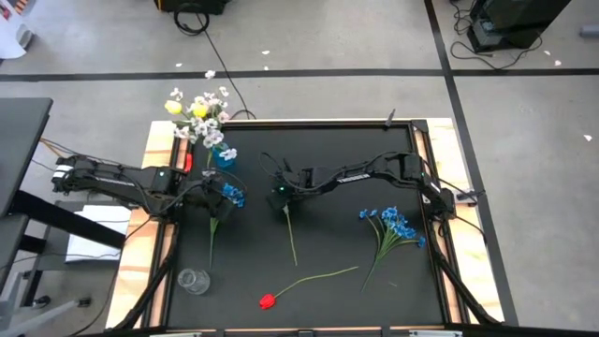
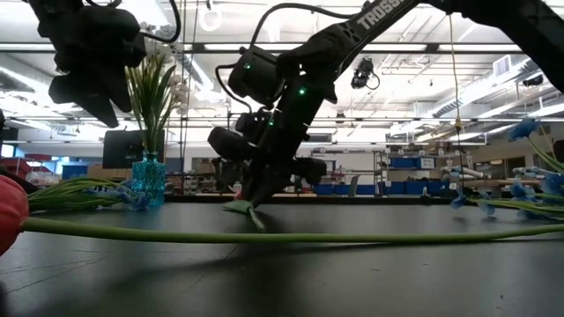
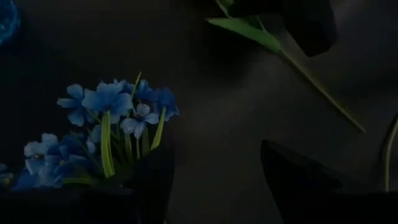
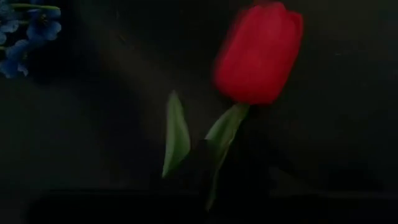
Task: Sort flowers into vase by color
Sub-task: Put the top red flower into the transparent vase
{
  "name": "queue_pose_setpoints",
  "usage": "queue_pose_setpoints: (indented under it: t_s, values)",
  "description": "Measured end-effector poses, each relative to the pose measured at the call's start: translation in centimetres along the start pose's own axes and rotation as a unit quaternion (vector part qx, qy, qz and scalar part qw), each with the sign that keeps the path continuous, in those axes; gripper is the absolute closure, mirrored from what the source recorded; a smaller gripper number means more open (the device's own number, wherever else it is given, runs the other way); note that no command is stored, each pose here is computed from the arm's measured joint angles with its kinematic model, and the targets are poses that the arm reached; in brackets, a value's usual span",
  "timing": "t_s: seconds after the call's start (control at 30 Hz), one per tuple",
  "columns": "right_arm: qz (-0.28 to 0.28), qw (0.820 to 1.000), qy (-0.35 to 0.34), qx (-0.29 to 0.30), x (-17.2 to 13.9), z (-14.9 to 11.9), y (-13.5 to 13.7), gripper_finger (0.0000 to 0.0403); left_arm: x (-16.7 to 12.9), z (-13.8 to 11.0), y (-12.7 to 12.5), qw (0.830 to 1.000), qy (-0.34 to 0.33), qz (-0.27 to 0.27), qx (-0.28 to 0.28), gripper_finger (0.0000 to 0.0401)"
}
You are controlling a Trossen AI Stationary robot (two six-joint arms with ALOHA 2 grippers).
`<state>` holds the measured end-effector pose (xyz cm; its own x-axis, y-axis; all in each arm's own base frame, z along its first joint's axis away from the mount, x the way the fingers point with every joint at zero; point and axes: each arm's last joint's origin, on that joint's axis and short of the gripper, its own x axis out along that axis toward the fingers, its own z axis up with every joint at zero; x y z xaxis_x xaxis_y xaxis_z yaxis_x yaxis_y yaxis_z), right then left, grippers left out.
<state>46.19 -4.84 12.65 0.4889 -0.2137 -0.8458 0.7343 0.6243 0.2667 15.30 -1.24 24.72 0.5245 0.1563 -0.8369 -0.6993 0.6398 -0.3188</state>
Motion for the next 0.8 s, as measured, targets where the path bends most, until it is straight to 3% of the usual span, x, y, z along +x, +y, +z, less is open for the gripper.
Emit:
queue_pose_setpoints:
  t_s: [0.1,0.33,0.47,0.6,0.8]
  values:
    - [0.001,1.0,0.0,-0.002,0.0,0.1,-0.1,0.039,0.0,0.0,0.0,1.0,-0.003,0.0,0.014,0.0159]
    - [0.014,0.999,-0.024,0.035,-1.5,0.6,0.6,0.0396,0.0,0.1,-0.1,0.999,-0.008,-0.007,0.033,0.0159]
    - [0.053,0.994,-0.084,0.033,-5.1,1.8,2.3,0.0397,-0.1,0.0,-0.4,1.0,-0.007,-0.02,0.017,0.0159]
    - [0.083,0.984,-0.157,0.001,-9.0,3.3,3.3,0.0398,-0.3,0.3,-1.3,0.997,-0.046,-0.053,0.014,0.0159]
    - [0.166,0.946,-0.275,-0.038,-16.4,6.4,3.9,0.0398,-1.1,2.3,-3.5,0.972,-0.166,-0.152,0.062,0.0159]
